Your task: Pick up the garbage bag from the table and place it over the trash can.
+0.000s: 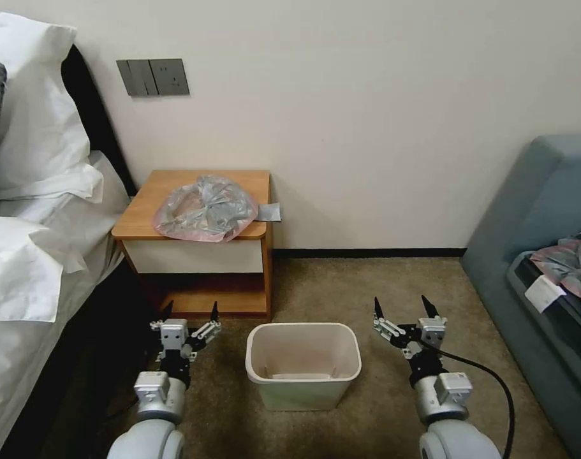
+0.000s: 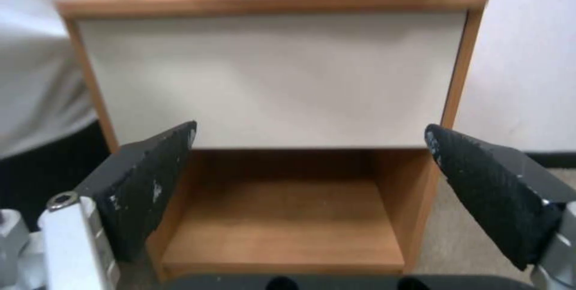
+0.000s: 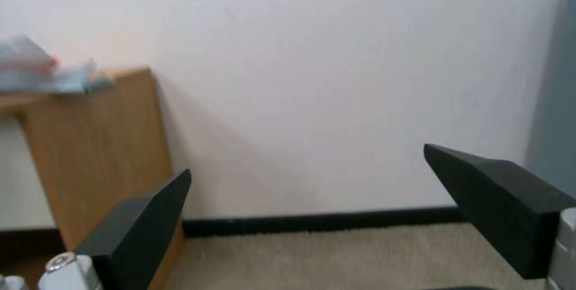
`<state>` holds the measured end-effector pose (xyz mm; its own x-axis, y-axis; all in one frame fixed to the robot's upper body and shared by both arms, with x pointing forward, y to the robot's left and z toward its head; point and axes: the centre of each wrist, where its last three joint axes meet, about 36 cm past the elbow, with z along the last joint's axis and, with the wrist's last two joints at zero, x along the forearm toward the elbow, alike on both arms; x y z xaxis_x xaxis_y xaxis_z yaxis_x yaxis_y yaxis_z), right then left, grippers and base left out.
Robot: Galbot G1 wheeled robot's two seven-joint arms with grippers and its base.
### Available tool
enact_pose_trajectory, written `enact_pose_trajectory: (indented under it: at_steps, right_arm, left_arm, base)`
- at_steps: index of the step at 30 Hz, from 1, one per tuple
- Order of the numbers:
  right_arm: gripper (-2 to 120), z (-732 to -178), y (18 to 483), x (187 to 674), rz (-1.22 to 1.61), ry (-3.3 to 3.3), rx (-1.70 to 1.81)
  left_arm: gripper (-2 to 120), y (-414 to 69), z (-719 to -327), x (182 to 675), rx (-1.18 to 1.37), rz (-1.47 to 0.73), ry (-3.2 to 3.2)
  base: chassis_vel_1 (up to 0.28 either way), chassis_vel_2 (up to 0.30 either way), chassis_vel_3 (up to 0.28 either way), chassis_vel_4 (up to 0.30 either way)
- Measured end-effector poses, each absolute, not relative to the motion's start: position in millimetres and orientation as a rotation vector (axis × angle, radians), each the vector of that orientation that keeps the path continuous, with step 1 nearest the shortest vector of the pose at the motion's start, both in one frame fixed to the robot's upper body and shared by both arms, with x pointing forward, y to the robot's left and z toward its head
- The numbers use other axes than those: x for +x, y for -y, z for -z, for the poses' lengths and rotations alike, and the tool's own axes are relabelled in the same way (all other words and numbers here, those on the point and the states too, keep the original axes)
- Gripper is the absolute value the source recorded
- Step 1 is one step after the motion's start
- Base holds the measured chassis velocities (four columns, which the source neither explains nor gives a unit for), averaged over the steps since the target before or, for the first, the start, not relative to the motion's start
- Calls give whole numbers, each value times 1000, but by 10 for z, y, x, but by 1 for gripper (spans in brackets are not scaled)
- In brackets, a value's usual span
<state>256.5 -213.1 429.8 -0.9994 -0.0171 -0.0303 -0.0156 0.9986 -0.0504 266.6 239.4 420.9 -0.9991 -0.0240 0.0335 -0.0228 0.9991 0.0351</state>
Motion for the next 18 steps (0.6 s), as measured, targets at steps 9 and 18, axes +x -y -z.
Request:
enact_pose_trajectory:
  at_steps: [9, 18]
  right_arm:
    - [100, -4995, 2039, 2155, 39, -3021, -8]
    - [100, -5031, 2033, 2110, -27, -3139, -9]
  left_arm:
    - [100, -2435, -4799, 2345, 60, 4, 3149]
    - [100, -2468, -5068, 2113, 75, -30, 3115]
  base:
    - [0, 0, 0, 0]
    - [0, 0, 0, 0]
